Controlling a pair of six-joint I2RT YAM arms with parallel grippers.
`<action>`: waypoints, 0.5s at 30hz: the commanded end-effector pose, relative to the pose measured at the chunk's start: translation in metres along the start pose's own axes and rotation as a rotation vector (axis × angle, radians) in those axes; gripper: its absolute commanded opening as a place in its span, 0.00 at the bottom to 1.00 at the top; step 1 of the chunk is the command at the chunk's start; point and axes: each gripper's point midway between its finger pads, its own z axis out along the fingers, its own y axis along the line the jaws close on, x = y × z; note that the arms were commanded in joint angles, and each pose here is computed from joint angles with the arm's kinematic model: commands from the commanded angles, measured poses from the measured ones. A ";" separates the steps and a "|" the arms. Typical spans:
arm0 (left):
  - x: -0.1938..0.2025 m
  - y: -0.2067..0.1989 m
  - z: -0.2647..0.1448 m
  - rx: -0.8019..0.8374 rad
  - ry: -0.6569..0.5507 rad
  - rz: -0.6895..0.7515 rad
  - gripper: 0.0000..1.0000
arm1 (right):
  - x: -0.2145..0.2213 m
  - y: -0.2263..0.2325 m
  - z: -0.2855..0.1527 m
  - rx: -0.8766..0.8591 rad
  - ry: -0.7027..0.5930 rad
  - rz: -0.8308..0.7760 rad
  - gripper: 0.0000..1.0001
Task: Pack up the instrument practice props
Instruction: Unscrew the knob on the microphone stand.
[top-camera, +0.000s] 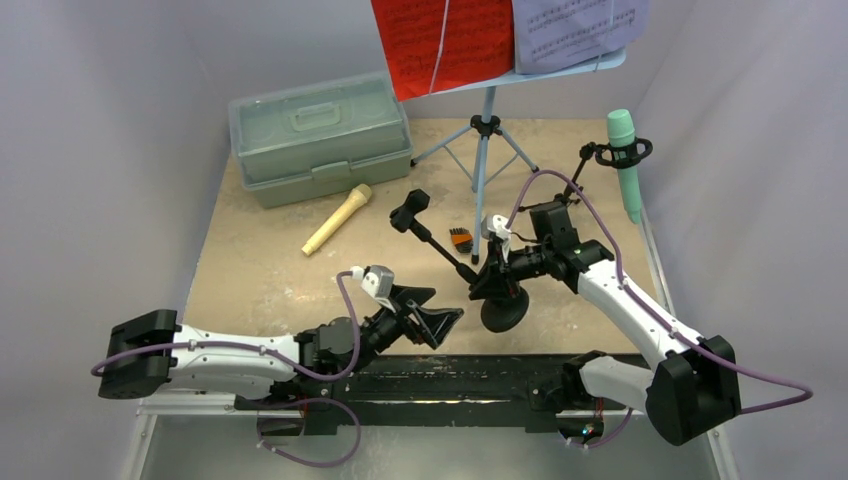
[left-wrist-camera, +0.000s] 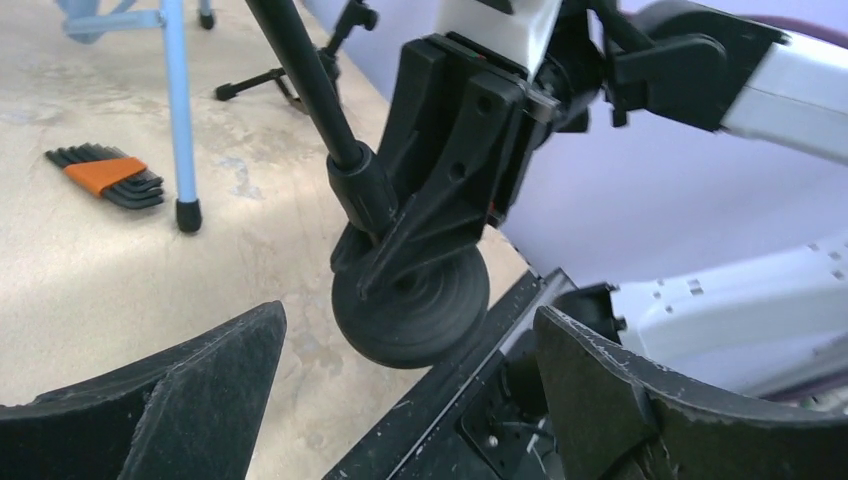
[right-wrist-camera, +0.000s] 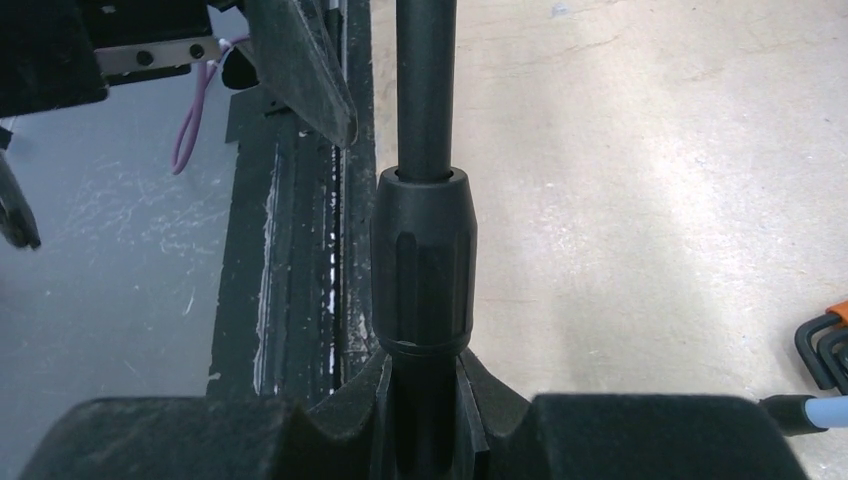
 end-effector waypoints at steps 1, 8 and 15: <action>-0.027 -0.026 -0.015 0.220 -0.086 0.011 0.94 | -0.018 0.014 -0.003 -0.077 -0.052 -0.079 0.00; -0.028 -0.007 -0.013 0.290 -0.102 -0.027 1.00 | -0.018 0.024 -0.004 -0.125 -0.060 -0.100 0.00; -0.027 -0.003 -0.014 0.328 -0.137 -0.046 1.00 | -0.016 0.026 -0.004 -0.137 -0.053 -0.114 0.00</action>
